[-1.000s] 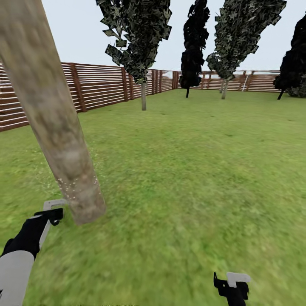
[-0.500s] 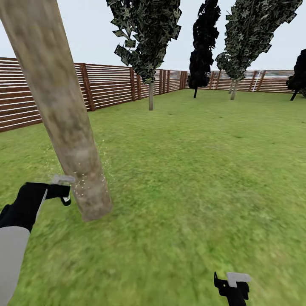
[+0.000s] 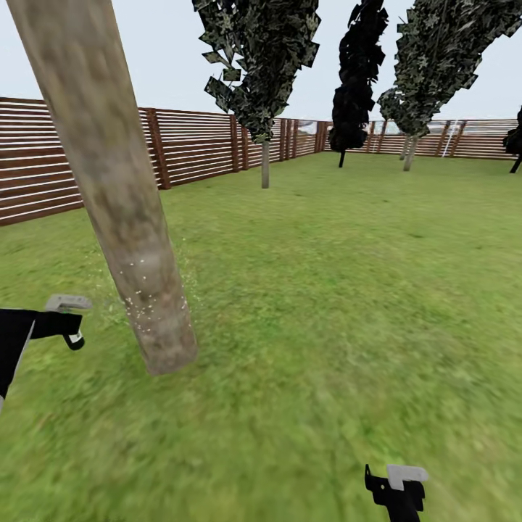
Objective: In the garden, pick up the pesticide atomizer on the floor and spray pesticide onto both trees until each tree trunk is fully covered.
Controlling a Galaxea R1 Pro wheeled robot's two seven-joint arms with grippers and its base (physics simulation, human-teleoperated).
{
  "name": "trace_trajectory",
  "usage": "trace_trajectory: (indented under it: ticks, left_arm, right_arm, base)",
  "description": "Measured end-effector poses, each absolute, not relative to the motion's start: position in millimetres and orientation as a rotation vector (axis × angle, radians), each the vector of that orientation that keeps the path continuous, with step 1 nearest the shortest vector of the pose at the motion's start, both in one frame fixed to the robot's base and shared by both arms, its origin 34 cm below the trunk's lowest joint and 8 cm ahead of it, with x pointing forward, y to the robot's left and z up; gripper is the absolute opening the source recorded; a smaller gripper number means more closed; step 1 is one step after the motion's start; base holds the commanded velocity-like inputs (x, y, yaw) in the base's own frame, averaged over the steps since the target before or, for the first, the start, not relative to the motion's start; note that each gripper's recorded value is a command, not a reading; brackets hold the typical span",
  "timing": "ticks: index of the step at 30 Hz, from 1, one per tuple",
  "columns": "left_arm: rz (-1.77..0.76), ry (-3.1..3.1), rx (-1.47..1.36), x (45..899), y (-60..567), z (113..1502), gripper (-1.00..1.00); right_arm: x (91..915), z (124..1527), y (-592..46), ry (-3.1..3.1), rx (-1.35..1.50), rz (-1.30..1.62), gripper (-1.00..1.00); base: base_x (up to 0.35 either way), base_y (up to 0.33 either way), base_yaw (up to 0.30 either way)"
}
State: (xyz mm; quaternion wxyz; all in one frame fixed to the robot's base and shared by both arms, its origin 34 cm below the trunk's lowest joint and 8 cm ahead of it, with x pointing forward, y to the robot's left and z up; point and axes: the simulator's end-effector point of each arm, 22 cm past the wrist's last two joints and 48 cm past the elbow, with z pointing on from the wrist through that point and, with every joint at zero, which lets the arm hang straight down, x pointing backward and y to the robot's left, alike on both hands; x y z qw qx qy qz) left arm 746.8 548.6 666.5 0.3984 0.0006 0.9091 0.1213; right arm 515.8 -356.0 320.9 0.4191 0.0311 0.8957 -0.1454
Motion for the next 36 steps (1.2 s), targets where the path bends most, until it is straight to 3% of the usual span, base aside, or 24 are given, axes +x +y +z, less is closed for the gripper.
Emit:
trace_trajectory:
  ticks: [6, 14, 36]
  left_arm:
    - [0.296, 2.31, 0.008, 747, 544, 661, -1.0]
    - [0.242, 2.341, -0.02, 736, 540, 637, -1.0]
    - [0.226, 2.314, -0.063, 736, 547, 644, -1.0]
  right_arm:
    - [516, 321, -357, 2.246, 0.079, -0.367, 1.0]
    - [516, 321, -357, 2.246, 0.079, -0.367, 1.0]
    - [516, 321, -357, 2.246, 0.077, -0.366, 1.0]
  base:
    - [0.272, -0.083, 0.001]
    - [0.017, -0.043, 0.0]
    - [-0.012, -0.27, 0.0]
